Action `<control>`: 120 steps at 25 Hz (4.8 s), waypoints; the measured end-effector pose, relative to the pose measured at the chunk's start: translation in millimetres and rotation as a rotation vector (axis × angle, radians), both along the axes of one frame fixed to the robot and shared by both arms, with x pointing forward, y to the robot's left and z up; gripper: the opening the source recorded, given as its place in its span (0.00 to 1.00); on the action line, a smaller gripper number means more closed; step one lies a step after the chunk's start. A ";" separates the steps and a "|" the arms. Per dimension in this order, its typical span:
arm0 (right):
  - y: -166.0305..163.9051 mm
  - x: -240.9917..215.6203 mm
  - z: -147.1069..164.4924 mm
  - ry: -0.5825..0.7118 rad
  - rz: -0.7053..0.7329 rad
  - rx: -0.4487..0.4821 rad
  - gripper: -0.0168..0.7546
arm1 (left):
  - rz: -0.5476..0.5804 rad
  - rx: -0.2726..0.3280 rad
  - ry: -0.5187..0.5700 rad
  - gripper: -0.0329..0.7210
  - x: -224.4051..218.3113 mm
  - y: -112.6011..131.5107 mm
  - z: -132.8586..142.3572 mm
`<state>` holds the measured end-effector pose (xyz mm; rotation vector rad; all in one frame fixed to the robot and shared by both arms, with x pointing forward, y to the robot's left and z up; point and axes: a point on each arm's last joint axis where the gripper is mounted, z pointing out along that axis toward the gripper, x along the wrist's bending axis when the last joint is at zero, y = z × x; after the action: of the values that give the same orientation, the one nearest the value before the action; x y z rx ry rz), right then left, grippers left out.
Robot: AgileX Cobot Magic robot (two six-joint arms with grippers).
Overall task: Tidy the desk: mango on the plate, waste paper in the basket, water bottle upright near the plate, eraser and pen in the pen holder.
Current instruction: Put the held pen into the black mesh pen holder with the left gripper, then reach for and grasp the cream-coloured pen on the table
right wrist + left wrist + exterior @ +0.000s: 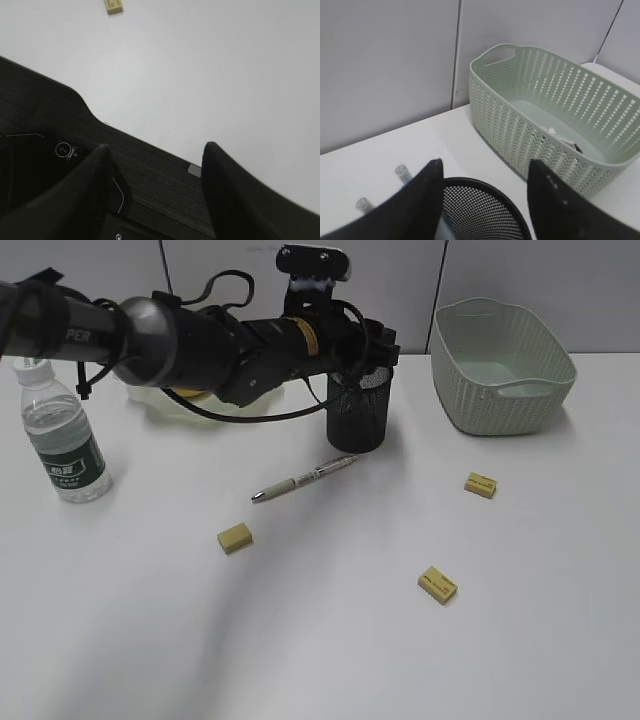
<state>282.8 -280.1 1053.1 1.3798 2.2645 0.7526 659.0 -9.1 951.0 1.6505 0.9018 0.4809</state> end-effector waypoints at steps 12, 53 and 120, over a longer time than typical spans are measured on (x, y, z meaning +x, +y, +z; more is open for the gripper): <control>0.0 0.0 0.0 0.000 0.000 0.000 0.61 | 0.040 0.040 -0.119 0.62 -26.1 24.0 120.1; 25.0 50.1 -12.5 0.109 0.007 -0.055 0.61 | 0.133 0.449 0.454 0.55 -322.4 248.1 125.7; 283.0 344.6 -166.0 0.504 -1.088 0.777 0.53 | 0.147 0.366 0.352 0.54 -379.9 290.4 103.3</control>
<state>627.4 2.8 887.2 2.9994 1.0387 0.9323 279.1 281.2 1054.3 2.0517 1.2576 0.4839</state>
